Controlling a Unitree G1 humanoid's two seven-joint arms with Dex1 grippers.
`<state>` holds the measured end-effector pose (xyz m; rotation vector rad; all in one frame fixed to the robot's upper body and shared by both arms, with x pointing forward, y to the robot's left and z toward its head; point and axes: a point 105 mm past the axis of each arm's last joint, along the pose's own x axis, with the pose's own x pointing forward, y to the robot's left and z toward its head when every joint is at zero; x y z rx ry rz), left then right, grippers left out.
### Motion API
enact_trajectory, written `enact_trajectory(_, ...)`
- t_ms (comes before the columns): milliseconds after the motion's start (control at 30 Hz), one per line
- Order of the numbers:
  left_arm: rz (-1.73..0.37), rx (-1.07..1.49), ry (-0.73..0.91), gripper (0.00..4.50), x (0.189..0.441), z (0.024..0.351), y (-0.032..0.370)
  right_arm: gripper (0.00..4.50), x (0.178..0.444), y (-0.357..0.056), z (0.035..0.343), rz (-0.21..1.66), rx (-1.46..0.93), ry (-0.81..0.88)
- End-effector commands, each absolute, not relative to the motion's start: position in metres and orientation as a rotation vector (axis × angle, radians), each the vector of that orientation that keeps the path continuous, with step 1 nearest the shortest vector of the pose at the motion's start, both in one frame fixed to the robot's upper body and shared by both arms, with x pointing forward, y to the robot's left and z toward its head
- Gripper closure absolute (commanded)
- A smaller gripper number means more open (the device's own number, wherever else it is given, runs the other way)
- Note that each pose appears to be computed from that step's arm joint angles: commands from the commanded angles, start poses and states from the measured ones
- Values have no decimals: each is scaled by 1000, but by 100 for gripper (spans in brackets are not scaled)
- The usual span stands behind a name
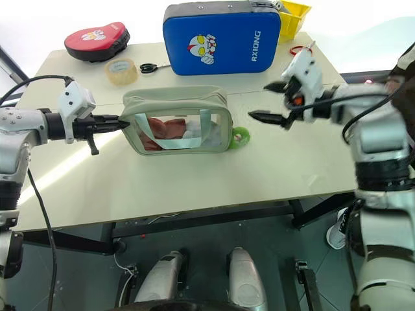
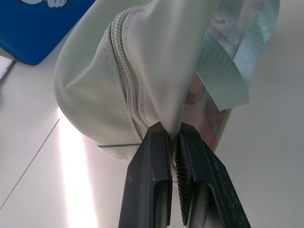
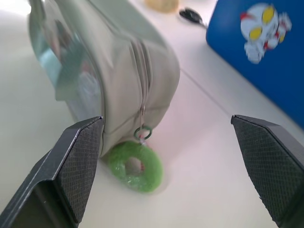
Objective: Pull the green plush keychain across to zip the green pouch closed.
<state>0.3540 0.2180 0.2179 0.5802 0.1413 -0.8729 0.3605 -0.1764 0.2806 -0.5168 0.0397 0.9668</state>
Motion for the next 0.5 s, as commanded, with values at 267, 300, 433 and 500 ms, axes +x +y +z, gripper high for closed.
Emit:
enact_trajectory(267,-864,510,50,3,343,260,221,0,350,-150,290,1122,-554,-10)
enact_trajectory(300,-851,497,47,3,342,268,224,0,350,-150,292,1122,-554,-13)
enact_trajectory(433,-837,459,33,3,331,290,234,0,349,-152,296,1109,-548,-30)
enact_trajectory(500,-812,452,30,3,330,295,241,0,351,-154,295,1089,-547,-33)
